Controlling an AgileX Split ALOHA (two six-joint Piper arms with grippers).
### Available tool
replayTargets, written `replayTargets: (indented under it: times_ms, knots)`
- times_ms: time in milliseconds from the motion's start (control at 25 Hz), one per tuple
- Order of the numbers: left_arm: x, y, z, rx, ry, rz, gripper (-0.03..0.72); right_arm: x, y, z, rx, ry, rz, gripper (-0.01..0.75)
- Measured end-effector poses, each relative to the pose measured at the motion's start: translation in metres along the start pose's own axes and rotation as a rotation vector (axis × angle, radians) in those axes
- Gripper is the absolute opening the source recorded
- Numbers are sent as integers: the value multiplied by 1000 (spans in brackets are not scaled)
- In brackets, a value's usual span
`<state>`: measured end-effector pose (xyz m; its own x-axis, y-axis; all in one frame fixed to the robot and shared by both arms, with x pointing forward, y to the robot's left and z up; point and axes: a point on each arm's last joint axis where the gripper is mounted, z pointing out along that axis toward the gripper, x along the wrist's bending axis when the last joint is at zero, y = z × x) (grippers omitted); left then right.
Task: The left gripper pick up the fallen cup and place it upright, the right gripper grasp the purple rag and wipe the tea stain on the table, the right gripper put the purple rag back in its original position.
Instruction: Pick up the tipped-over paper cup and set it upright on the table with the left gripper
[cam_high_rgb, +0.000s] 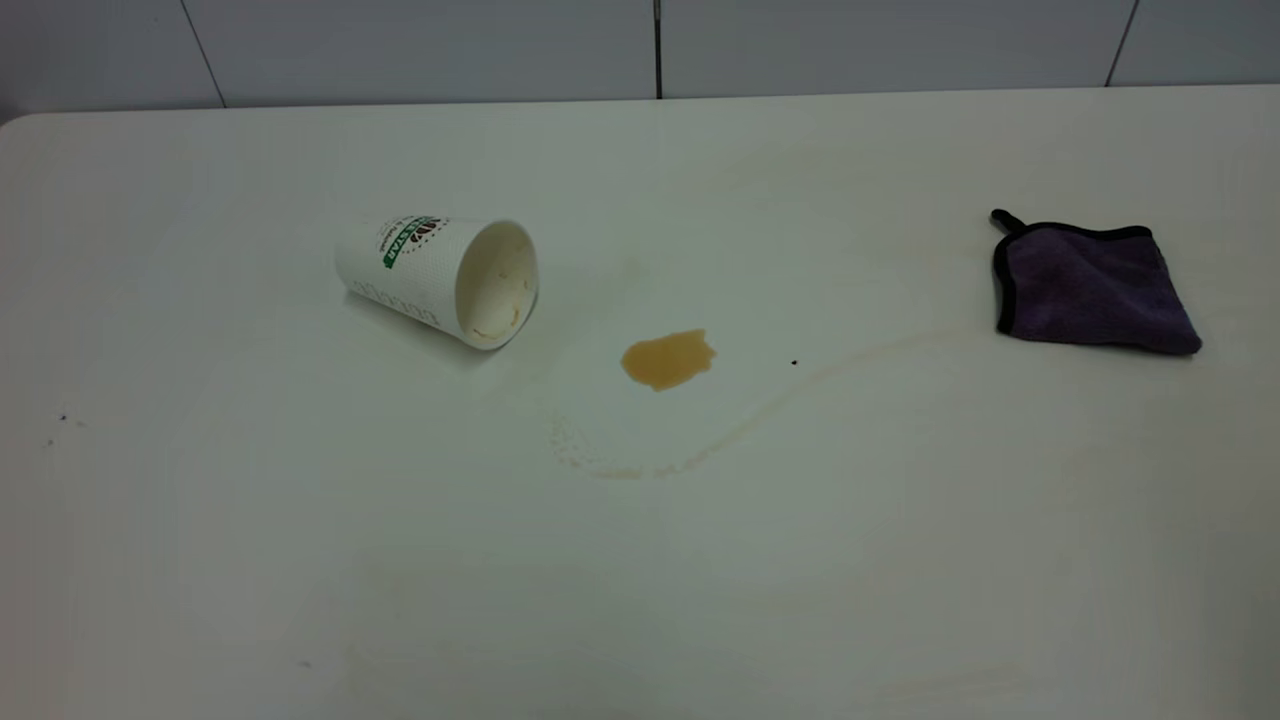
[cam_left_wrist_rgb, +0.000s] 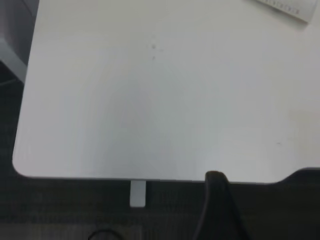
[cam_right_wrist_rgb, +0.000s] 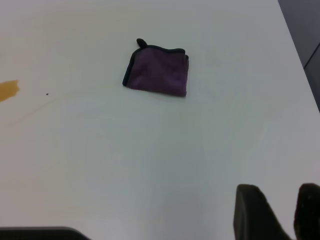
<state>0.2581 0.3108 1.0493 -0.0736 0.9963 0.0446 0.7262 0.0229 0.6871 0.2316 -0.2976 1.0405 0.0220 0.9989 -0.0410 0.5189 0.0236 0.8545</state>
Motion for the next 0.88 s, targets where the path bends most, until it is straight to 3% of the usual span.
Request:
replayTargets:
  times_ms: [160,440,640,880]
  knots:
    - [2,52,28,125,90,21,542,0,0,0,0,0,0,238]
    - [-20,132,100,303,82,148,587,0,0,0,0,0,0,238]
    - [-70,167,150,335,58,330,651,0,0,0,0,0,0,238]
    - [-148,180,204,317,141,523,658,0,0,0,0,0,0,238]
